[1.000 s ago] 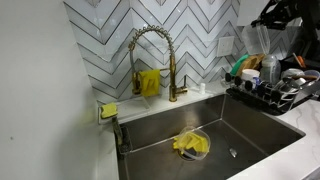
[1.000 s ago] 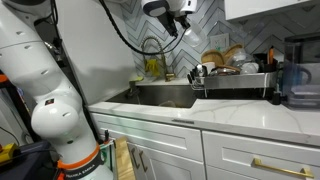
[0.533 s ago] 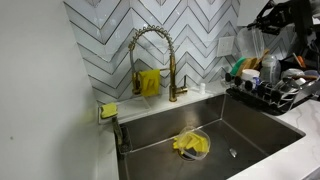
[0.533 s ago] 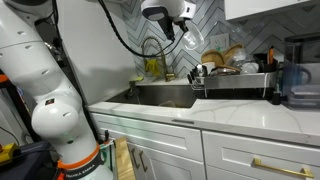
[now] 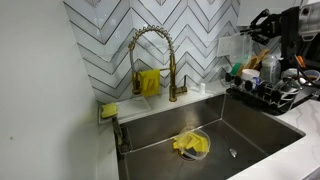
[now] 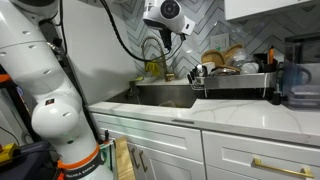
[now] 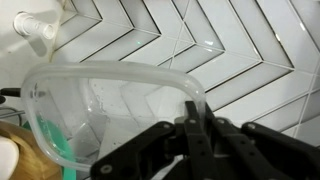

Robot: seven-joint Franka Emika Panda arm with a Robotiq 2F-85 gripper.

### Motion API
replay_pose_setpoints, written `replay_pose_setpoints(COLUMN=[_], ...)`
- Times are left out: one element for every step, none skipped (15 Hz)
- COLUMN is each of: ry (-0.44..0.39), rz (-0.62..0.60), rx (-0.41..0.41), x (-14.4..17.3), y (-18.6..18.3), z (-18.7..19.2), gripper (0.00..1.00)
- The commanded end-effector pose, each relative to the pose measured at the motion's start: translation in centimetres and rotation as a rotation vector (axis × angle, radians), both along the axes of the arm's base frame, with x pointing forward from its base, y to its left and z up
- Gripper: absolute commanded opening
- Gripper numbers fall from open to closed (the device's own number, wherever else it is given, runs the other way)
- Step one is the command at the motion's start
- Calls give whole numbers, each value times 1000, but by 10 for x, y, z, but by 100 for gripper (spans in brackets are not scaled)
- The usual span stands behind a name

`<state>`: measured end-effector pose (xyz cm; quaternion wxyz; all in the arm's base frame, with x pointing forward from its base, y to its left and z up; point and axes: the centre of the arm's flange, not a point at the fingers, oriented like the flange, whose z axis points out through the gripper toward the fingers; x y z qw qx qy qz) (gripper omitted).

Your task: Put the transparent lunch box upside down on the dish rack

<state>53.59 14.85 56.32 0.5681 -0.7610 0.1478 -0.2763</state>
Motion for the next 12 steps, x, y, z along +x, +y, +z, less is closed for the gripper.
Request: replay_pose_setpoints(ry=[26, 42, 25, 38, 46, 50, 50, 50, 44, 37, 38, 35], rz=[47, 40, 32, 30, 31, 31, 32, 38, 42, 52, 55, 59], rx=[59, 44, 34, 34, 35, 35, 35, 49, 58, 71, 78, 91], x=[11, 14, 11, 14, 16, 17, 17, 19, 20, 21, 21, 20], y=[-7, -10, -4, -7, -8, -9, -8, -5, 2, 7, 13, 18], z=[-35, -40, -25, -32, -37, -39, -39, -39, -39, -40, -43, -46], gripper=[2, 2, 7, 7, 7, 7, 2, 2, 2, 2, 2, 2])
